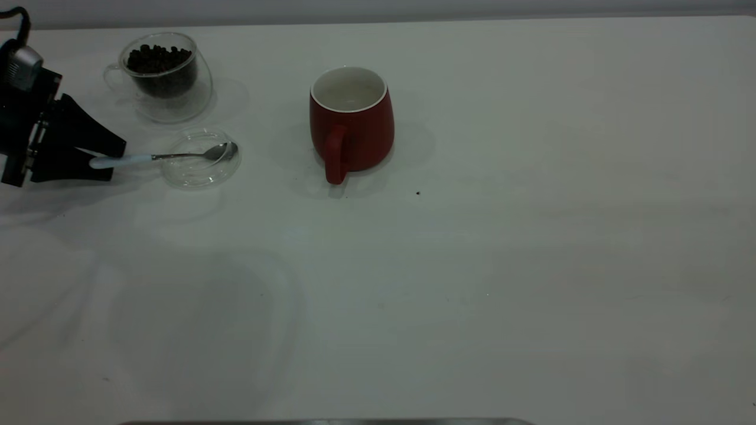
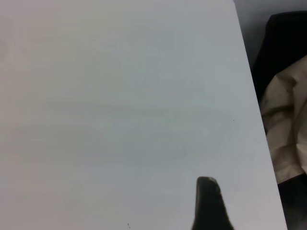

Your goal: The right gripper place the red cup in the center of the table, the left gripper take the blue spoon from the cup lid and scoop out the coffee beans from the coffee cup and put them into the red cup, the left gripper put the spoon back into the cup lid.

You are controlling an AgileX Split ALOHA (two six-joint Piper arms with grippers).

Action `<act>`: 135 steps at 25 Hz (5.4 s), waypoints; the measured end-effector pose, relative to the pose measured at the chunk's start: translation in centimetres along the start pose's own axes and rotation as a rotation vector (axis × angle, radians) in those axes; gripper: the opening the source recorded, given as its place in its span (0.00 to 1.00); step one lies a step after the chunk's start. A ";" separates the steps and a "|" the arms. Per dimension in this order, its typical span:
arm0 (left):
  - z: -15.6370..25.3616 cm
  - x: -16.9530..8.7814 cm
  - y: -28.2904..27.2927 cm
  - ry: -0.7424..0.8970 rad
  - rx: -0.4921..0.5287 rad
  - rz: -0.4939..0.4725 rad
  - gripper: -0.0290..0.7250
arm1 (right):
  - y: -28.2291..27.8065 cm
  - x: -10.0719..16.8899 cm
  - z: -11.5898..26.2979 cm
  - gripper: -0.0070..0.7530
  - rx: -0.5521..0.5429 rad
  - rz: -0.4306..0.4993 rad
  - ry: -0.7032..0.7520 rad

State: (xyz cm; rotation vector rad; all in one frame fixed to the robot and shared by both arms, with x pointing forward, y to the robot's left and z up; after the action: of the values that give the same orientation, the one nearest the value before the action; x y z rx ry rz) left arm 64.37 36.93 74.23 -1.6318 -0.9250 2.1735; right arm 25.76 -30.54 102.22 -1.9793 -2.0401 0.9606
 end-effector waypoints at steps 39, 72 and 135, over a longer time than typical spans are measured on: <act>20.1 -31.7 -28.8 0.537 -0.706 -0.267 0.61 | 0.0 0.0 0.0 0.69 0.000 0.000 0.000; 39.2 -14.3 -16.6 0.366 -0.479 -0.604 0.61 | 0.0 0.0 0.0 0.69 0.000 0.000 0.000; 44.1 -11.9 -17.2 0.568 -0.818 -0.464 0.61 | 0.0 0.0 0.0 0.69 0.000 0.000 0.000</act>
State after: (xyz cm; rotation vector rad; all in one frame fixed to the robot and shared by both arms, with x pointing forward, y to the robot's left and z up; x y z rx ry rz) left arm 24.49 28.87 101.28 -1.9123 -1.8743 0.9613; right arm 25.76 -30.54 102.22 -1.9793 -2.0401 0.9606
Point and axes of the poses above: a point on each arm's last joint axis where the gripper is mounted, y pointing out along that axis toward the gripper, x along the wrist's bending axis when the last joint is at zero, z = x × y, the point moved 3 cm from there along y, pointing out along that axis toward the gripper, and after that the axes turned 15 degrees about -y, right-handed, at the moved point
